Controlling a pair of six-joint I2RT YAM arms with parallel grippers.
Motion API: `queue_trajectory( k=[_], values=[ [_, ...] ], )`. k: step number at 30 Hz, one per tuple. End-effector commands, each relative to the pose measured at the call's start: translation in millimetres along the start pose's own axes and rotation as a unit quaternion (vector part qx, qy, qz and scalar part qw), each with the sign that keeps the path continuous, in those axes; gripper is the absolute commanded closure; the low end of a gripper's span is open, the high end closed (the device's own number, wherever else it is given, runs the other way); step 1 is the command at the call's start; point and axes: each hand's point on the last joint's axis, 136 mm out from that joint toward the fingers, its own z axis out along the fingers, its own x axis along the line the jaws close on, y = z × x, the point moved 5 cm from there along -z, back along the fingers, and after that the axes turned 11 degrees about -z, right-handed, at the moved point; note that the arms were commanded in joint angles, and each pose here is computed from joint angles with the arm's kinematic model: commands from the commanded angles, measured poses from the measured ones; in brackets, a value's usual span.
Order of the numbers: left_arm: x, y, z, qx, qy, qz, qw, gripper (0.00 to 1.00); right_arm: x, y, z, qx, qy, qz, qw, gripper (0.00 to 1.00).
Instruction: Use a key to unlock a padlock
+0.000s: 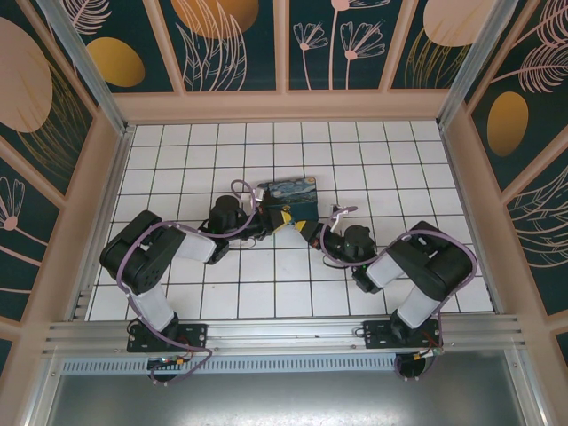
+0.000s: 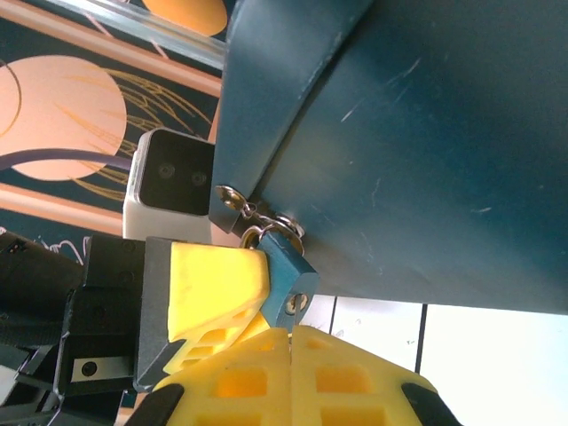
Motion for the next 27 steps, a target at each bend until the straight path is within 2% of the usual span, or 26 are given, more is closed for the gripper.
queue_trajectory(
  k=[1,11,21,27],
  values=[
    [-12.3,-9.2,-2.3,0.032,-0.038,0.014,0.999,1.00,12.4,17.7,7.2,-0.030,0.047,-0.009,0.998,1.00],
    [-25.1,-14.8,-8.4,0.043,-0.066,0.006,0.997,1.00,12.2,19.1,14.2,-0.021,0.089,-0.024,0.995,1.00],
    [-20.8,-15.8,-7.7,0.046,-0.054,0.011,0.997,1.00,21.4,22.0,16.7,-0.003,0.128,-0.045,0.991,1.00],
    [-17.9,-15.8,-7.7,0.046,-0.046,0.014,0.998,1.00,9.8,27.1,11.1,-0.006,0.102,-0.039,0.994,1.00]
  ],
)
